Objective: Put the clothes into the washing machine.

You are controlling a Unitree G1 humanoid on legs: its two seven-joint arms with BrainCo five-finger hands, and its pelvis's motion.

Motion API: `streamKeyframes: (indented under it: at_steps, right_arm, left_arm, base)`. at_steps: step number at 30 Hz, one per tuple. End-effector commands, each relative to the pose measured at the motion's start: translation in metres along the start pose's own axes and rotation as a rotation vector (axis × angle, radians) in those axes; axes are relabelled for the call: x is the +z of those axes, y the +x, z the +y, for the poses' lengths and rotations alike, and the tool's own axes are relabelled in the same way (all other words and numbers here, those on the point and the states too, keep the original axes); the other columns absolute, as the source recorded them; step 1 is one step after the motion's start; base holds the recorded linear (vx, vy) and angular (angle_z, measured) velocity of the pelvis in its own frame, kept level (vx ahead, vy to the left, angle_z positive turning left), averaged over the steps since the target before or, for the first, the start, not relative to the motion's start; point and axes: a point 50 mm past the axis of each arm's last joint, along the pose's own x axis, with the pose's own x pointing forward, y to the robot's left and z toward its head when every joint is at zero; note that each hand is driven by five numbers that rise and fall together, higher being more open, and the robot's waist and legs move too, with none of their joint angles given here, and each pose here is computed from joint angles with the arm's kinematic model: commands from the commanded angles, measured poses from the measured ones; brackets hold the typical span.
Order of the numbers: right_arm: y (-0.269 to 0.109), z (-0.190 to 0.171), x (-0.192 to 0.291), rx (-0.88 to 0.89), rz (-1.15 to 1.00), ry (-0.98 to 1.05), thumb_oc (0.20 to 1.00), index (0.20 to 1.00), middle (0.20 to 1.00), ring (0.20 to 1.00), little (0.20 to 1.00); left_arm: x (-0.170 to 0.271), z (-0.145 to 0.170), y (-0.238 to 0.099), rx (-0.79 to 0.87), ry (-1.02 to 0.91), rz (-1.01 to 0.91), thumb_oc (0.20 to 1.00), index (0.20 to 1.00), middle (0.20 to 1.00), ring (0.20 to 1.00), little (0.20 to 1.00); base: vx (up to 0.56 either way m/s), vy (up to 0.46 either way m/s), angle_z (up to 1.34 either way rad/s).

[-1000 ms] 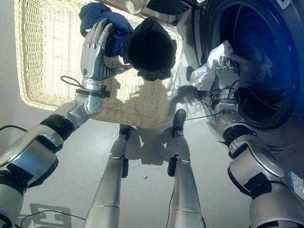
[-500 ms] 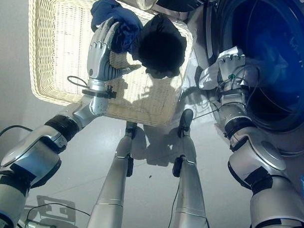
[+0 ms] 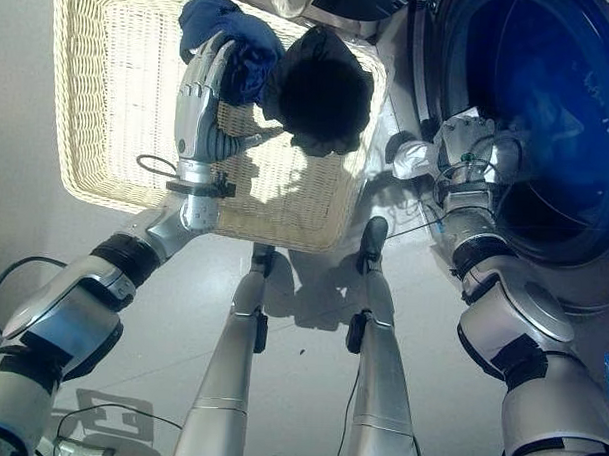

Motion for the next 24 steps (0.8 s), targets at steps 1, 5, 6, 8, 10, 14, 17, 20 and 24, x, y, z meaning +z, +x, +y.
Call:
streamKeyframes:
  at_steps: [1, 5, 6, 8, 10, 14, 17, 20, 24]
  right_arm:
    - [0.000, -0.002, -0.041, -0.033, 0.316, 0.301, 0.200, 0.200, 0.200, 0.200, 0.200]
    - [0.001, -0.007, -0.059, -0.105, 0.500, 0.513, 0.200, 0.200, 0.200, 0.200, 0.200]
    - [0.001, -0.012, -0.068, -0.156, 0.576, 0.613, 0.200, 0.200, 0.200, 0.200, 0.200]
    - [0.007, -0.028, -0.086, -0.281, 0.682, 0.748, 0.200, 0.200, 0.200, 0.200, 0.200]
    - [0.009, -0.038, -0.093, -0.357, 0.717, 0.793, 0.200, 0.200, 0.200, 0.200, 0.200]
    - [0.017, -0.091, -0.125, -0.751, 0.843, 1.018, 0.200, 0.200, 0.200, 0.200, 0.200]
    - [0.015, -0.126, -0.131, -1.051, 0.822, 1.050, 0.200, 0.200, 0.200, 0.200, 0.200]
    - [0.016, -0.138, -0.133, -1.113, 0.813, 1.062, 0.200, 0.200, 0.200, 0.200, 0.200]
    - [0.022, -0.143, -0.131, -1.056, 0.773, 1.069, 0.931, 0.931, 0.931, 0.931, 0.931]
  left_arm:
    - [0.003, 0.011, 0.010, 0.143, -0.107, 0.066, 1.000, 1.000, 1.000, 1.000, 1.000]
    - [-0.001, 0.014, 0.006, 0.146, -0.097, 0.077, 1.000, 1.000, 1.000, 1.000, 1.000]
    - [-0.002, 0.015, 0.005, 0.147, -0.093, 0.079, 1.000, 1.000, 1.000, 1.000, 1.000]
    - [-0.006, 0.019, 0.002, 0.145, -0.078, 0.080, 1.000, 1.000, 1.000, 1.000, 1.000]
    - [-0.007, 0.020, 0.001, 0.139, -0.069, 0.080, 1.000, 1.000, 1.000, 1.000, 1.000]
    - [-0.019, 0.028, -0.009, 0.101, -0.002, 0.069, 1.000, 1.000, 1.000, 1.000, 1.000]
    - [-0.032, 0.033, -0.023, 0.079, 0.066, 0.087, 1.000, 1.000, 1.000, 1.000, 1.000]
    - [-0.038, 0.036, -0.022, 0.068, 0.093, 0.102, 1.000, 1.000, 1.000, 1.000, 1.000]
    - [-0.048, 0.043, -0.013, 0.045, 0.157, 0.112, 1.000, 1.000, 1.000, 1.000, 1.000]
  base:
    - [0.00, 0.000, 0.00]
    - [0.00, 0.000, 0.00]
    - [0.00, 0.000, 0.00]
    - [0.00, 0.000, 0.00]
    - [0.00, -0.026, 0.00]
    - [0.00, -0.063, -0.01]
    - [-0.01, 0.004, -0.05]
    - [0.00, 0.018, -0.02]
    - [0.00, 0.044, -0.03]
